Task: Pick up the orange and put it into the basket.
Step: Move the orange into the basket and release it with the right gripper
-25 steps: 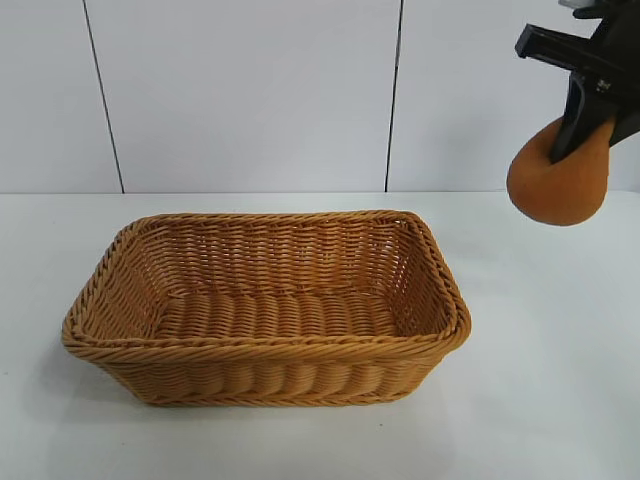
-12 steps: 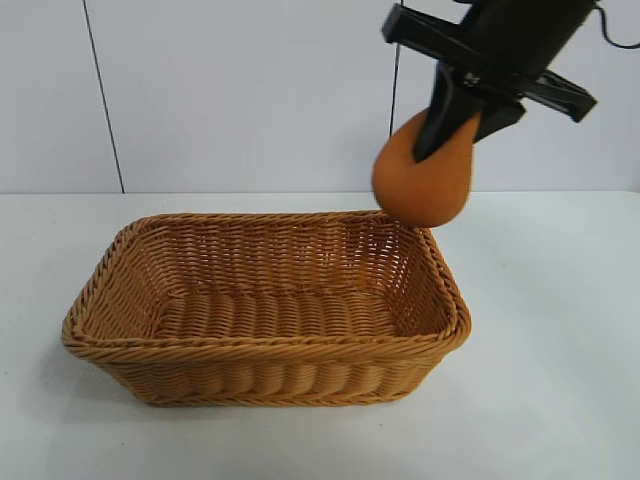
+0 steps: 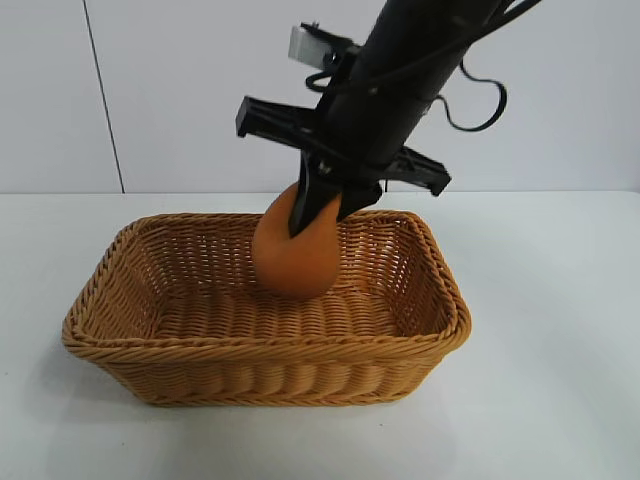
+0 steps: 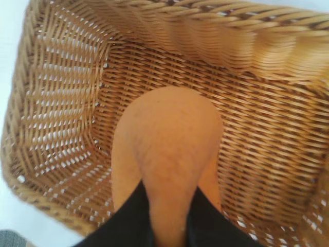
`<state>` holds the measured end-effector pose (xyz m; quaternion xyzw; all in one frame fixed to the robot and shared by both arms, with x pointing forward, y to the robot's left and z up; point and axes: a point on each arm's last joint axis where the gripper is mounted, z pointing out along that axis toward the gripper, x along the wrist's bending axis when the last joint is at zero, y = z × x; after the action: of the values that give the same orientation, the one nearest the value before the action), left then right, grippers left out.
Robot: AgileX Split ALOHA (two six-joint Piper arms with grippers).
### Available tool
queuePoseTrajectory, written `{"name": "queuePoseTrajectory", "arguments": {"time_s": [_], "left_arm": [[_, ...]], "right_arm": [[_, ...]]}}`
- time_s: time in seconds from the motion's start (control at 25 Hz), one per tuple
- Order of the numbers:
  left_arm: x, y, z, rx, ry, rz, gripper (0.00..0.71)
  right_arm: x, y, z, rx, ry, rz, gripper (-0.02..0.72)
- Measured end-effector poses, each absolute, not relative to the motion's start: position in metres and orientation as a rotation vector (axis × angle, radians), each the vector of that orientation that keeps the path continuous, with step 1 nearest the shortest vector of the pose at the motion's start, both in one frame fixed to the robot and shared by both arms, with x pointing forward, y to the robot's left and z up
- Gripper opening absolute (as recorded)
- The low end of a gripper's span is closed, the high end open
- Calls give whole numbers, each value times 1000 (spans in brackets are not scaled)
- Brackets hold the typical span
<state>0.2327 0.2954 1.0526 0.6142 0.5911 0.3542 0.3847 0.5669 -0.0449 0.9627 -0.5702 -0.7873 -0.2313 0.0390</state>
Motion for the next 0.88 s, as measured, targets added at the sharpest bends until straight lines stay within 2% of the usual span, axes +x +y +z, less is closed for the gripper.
{"name": "queuePoseTrajectory", "arguments": {"time_s": [0.2, 0.32, 0.36, 0.44, 0.56, 0.64, 0.76, 0.88], "left_arm": [[233, 295, 1053, 1565, 1506, 902, 693], [233, 295, 1053, 1565, 1506, 902, 693], [233, 295, 1053, 1565, 1506, 902, 693], [233, 295, 1053, 1565, 1506, 902, 693], [233, 295, 1053, 1565, 1506, 902, 693], [233, 295, 1053, 1565, 1506, 902, 693], [233, 295, 1053, 1565, 1506, 902, 693], [233, 295, 1053, 1565, 1506, 902, 693]], "right_arm": [[572, -39, 925, -1776, -2389, -633, 34], [572, -38, 922, -1783, -2377, -623, 46], [572, -38, 922, -1784, -2373, -624, 76], [572, -38, 922, -1779, -2376, -619, 193], [570, -38, 922, -1763, -2377, -596, 515], [568, -39, 921, -1741, -2386, -568, 626], [568, -37, 928, -1704, -2394, -536, 678], [573, -32, 944, -1664, -2412, -535, 687]]}}
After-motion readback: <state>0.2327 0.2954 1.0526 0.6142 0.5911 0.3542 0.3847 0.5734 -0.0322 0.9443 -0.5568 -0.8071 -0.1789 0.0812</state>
